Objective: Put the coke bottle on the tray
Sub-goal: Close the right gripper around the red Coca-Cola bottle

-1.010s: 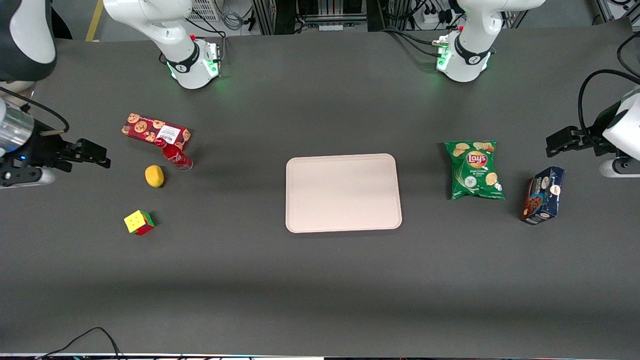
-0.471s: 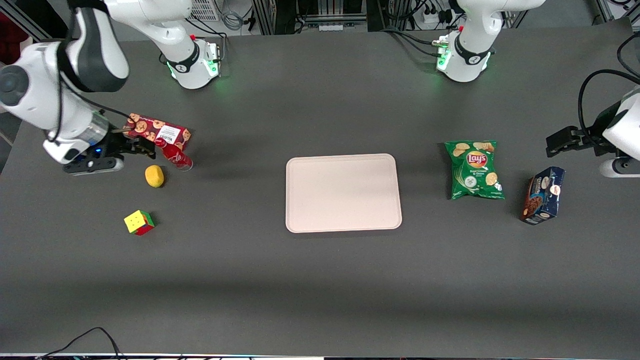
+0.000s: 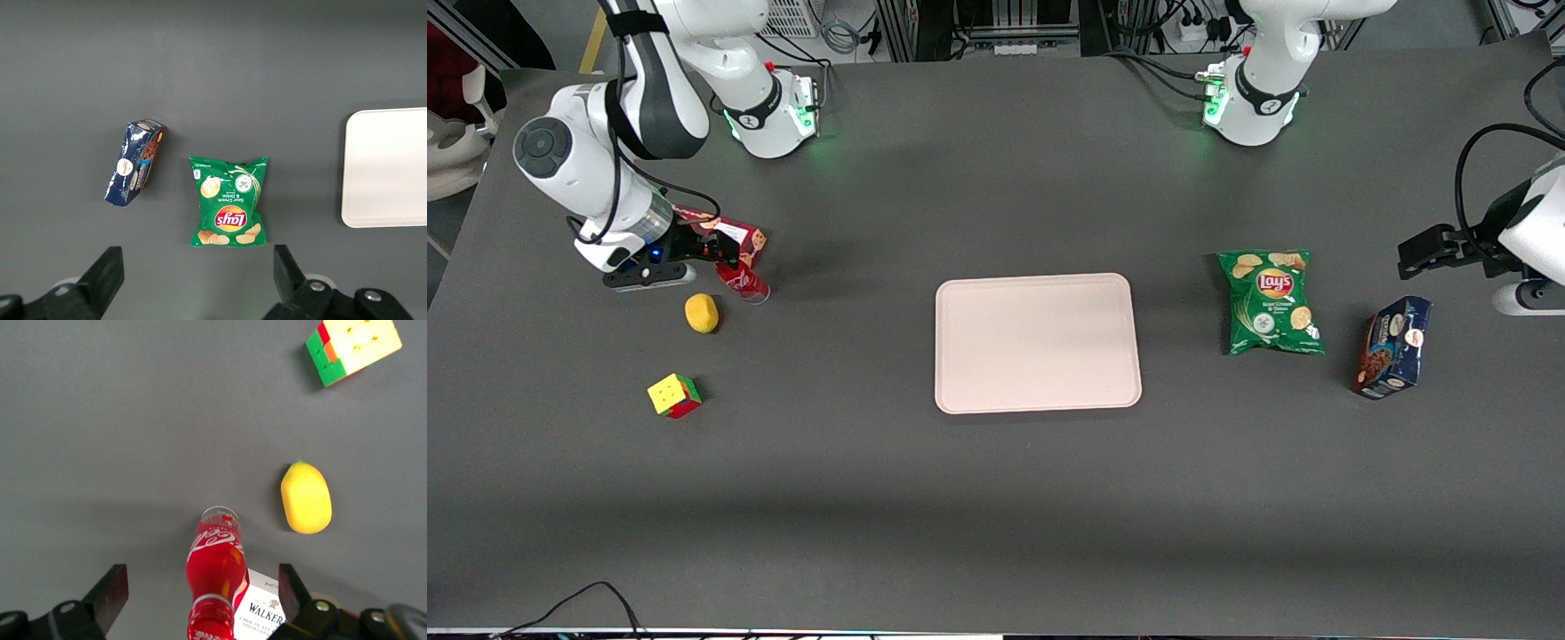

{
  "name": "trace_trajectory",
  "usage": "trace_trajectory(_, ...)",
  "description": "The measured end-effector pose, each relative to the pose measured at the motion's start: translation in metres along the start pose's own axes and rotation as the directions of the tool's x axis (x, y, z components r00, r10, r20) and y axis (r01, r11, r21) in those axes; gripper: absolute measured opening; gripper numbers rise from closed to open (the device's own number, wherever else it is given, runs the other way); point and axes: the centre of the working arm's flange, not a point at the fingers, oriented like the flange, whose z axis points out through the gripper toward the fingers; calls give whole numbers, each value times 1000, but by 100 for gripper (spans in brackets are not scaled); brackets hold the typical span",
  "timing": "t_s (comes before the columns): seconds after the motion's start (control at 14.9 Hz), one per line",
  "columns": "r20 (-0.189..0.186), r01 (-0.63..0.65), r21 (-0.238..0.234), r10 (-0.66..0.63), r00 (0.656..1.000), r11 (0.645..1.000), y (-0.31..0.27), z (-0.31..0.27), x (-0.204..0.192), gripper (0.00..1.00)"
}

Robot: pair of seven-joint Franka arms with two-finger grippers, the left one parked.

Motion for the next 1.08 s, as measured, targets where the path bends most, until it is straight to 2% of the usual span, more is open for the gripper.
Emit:
trace_trajectory(0.4, 28, 1, 1, -1, 1000, 1000, -1, 13, -11, 100)
trace_trajectory(0.67, 41, 4, 1, -4, 999, 1000, -2, 18, -16, 96)
trace_trajectory(0.88, 42, 8, 0, -8, 999, 1000, -2, 18, -16, 86)
trace_trajectory(0.94, 42, 13, 0, -13, 999, 1000, -3, 19, -16, 86)
trace_trajectory(1.08, 44, 18, 0, -18, 999, 1000, -3, 19, -17, 68)
